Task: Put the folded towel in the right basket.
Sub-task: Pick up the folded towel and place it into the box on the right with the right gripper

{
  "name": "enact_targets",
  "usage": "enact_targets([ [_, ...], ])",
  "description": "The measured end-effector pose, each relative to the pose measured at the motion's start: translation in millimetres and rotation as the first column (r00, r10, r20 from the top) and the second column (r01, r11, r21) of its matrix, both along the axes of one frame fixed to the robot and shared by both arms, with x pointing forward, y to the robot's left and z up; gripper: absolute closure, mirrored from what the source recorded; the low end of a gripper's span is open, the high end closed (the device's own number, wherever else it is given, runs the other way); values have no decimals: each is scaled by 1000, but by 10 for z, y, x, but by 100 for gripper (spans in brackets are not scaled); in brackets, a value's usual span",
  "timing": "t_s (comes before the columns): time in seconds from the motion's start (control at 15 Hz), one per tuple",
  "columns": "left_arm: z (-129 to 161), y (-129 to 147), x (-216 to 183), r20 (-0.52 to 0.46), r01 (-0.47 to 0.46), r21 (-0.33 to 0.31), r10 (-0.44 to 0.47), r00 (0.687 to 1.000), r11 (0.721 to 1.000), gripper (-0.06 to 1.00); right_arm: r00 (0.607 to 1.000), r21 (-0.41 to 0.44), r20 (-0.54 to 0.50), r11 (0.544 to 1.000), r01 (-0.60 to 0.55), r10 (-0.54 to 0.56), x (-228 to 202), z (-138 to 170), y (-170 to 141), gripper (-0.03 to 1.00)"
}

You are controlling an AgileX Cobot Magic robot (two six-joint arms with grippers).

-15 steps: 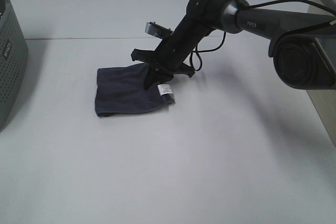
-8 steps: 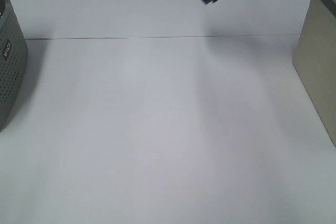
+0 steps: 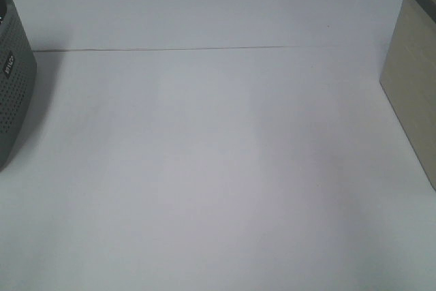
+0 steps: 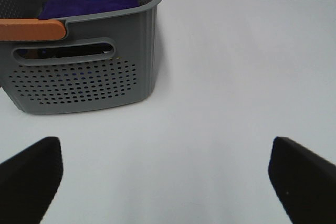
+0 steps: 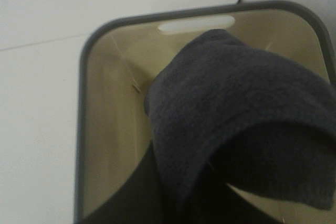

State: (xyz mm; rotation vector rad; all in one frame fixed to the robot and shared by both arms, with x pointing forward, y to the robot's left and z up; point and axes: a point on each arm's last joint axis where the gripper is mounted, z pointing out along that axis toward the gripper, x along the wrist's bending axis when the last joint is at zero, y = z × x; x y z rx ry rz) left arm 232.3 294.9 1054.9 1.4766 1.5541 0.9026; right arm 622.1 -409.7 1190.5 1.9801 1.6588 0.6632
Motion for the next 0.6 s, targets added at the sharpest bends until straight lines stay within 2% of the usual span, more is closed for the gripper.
enact_targets([
  [0.07, 0, 0, 0, 0, 0, 0, 0, 1000, 1000, -5, 999, -6, -39, 1000, 20, -20, 50, -131, -97, 91],
  [0.13, 0, 0, 0, 0, 0, 0, 0, 1000, 1000, -5, 996, -23, -80, 999, 40, -42, 111, -269, -179, 87],
  [0.2, 0, 0, 0, 0, 0, 0, 0, 1000, 1000, -5, 991, -43, -117, 997, 57, -62, 168, -391, -232, 73],
  [0.27, 0, 0, 0, 0, 0, 0, 0, 1000, 1000, -5, 987, -47, -143, 996, 73, -79, 216, -490, -266, 64],
  [0.33, 0, 0, 0, 0, 0, 0, 0, 1000, 1000, -5, 985, -49, -155, 996, 74, -81, 240, -538, -280, 37],
  [0.4, 0, 0, 0, 0, 0, 0, 0, 1000, 1000, -5, 982, -48, -168, 996, 74, -81, 268, -594, -292, 17],
  [0.47, 0, 0, 0, 0, 0, 0, 0, 1000, 1000, -5, 984, -33, -164, 997, 71, -76, 272, -593, -280, 2],
  [0.6, 0, 0, 0, 0, 0, 0, 0, 1000, 1000, -5, 987, 4, -147, 998, 67, -66, 271, -555, -223, 0],
])
